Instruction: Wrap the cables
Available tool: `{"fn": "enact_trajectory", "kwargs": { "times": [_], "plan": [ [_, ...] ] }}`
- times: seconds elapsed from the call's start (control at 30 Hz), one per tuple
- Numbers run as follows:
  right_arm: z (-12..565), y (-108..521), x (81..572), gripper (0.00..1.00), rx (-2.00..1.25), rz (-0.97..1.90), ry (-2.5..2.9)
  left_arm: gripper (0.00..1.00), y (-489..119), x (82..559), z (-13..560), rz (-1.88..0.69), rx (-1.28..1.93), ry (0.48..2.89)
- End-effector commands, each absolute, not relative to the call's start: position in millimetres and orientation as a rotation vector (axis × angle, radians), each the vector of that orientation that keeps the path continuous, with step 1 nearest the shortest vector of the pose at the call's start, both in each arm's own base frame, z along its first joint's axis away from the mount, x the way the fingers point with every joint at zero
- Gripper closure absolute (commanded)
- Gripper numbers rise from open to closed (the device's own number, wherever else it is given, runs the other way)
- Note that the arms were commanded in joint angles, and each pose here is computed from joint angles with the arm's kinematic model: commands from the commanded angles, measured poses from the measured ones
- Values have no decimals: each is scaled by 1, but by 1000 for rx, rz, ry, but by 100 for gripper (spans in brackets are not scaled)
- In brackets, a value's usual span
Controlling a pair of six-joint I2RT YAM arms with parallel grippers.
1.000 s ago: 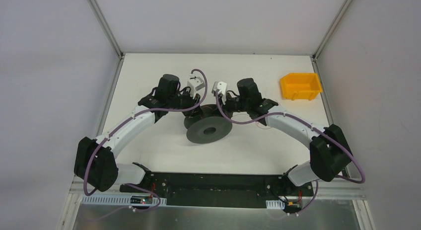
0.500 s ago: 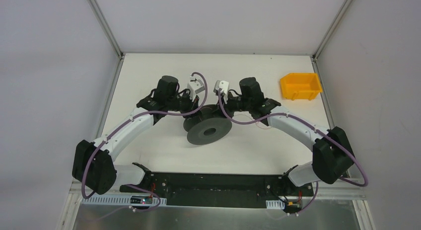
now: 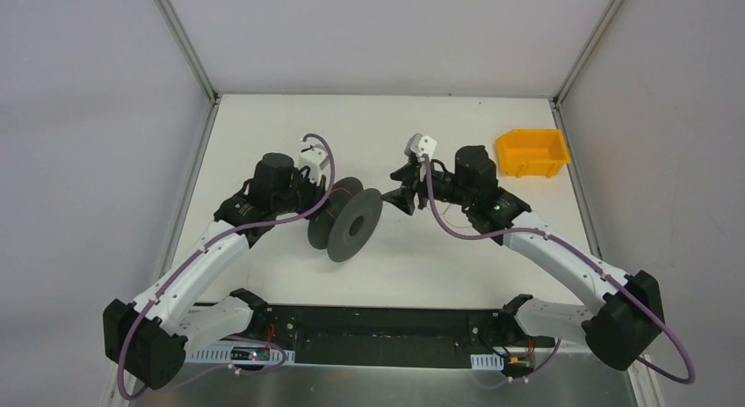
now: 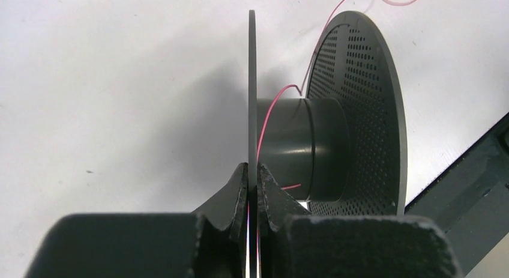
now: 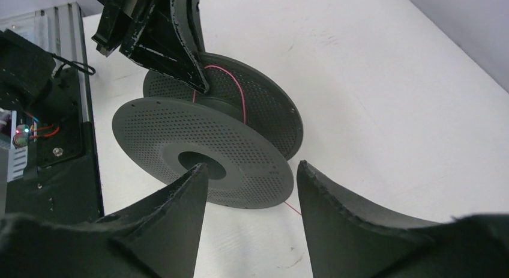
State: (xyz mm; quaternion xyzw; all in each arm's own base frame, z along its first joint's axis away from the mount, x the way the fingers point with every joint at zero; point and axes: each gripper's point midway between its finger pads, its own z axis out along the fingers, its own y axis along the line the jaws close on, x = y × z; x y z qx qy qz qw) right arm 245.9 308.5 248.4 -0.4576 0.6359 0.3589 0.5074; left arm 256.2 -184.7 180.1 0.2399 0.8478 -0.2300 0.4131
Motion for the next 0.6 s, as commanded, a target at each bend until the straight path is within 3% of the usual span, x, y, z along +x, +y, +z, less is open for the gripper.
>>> {"fn": "enact_trajectory", "kwargs": {
  "times": [0.0, 0.3, 0.57],
  "plan": [
    [281, 300, 245, 40, -936, 879, 1503, 100, -170, 251, 206, -541, 495, 2083],
    [263, 289, 236, 37, -866, 903, 1575, 100, -186, 216, 237, -739, 576, 2040],
    [222, 277, 217, 35, -1089, 814, 1462, 100, -184, 197, 264, -801, 564, 1975]
  ]
}}
